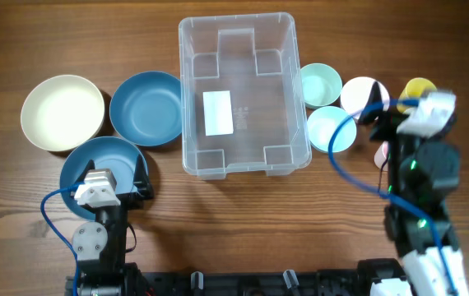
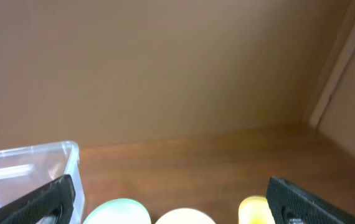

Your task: Pack container

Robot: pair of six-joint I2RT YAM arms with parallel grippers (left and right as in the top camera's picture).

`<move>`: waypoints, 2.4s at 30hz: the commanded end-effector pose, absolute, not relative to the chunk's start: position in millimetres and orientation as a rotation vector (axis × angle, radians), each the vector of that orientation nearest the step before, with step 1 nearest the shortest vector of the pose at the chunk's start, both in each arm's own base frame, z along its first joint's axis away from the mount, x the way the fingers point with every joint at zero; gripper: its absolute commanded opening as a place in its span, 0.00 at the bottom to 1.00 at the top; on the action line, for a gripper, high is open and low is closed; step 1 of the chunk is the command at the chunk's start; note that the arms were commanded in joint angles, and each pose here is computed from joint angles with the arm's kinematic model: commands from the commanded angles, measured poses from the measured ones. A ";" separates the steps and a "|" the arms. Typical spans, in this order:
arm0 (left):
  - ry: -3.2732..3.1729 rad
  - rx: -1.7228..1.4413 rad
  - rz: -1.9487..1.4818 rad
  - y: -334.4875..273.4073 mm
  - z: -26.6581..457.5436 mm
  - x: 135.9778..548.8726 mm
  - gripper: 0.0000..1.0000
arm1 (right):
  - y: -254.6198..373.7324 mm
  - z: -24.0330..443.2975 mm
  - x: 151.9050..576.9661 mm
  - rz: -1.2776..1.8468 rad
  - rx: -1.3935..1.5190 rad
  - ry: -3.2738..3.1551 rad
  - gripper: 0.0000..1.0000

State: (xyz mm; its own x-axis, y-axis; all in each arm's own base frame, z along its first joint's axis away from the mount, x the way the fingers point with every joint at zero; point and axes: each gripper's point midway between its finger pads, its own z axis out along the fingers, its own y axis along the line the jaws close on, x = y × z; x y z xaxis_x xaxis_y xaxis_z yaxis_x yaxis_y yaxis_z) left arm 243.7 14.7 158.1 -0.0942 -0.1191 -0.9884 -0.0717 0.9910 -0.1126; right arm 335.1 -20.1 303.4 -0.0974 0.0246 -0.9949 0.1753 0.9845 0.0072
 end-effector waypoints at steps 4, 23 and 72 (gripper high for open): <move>1.666 -0.126 -0.035 13.5 156.6 243.8 1.00 | -68.0 353.0 375.9 -0.209 0.211 1.770 1.00; 1.666 -0.126 -0.035 13.5 156.6 243.8 1.00 | -176.8 374.7 387.2 -0.257 0.318 1.727 1.00; 1.826 -0.515 0.117 65.6 265.5 278.5 1.00 | -161.3 287.0 356.6 -0.169 0.418 2.097 1.00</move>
State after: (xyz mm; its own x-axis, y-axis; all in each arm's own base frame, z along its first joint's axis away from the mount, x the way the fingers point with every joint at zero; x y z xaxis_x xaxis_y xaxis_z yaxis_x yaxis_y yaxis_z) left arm 279.0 39.9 273.6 -0.2419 -0.2531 -0.9367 -0.2533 0.9484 -0.1908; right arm 352.6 -162.4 281.7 -0.4876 0.2448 -0.8380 0.3778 0.9245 0.0502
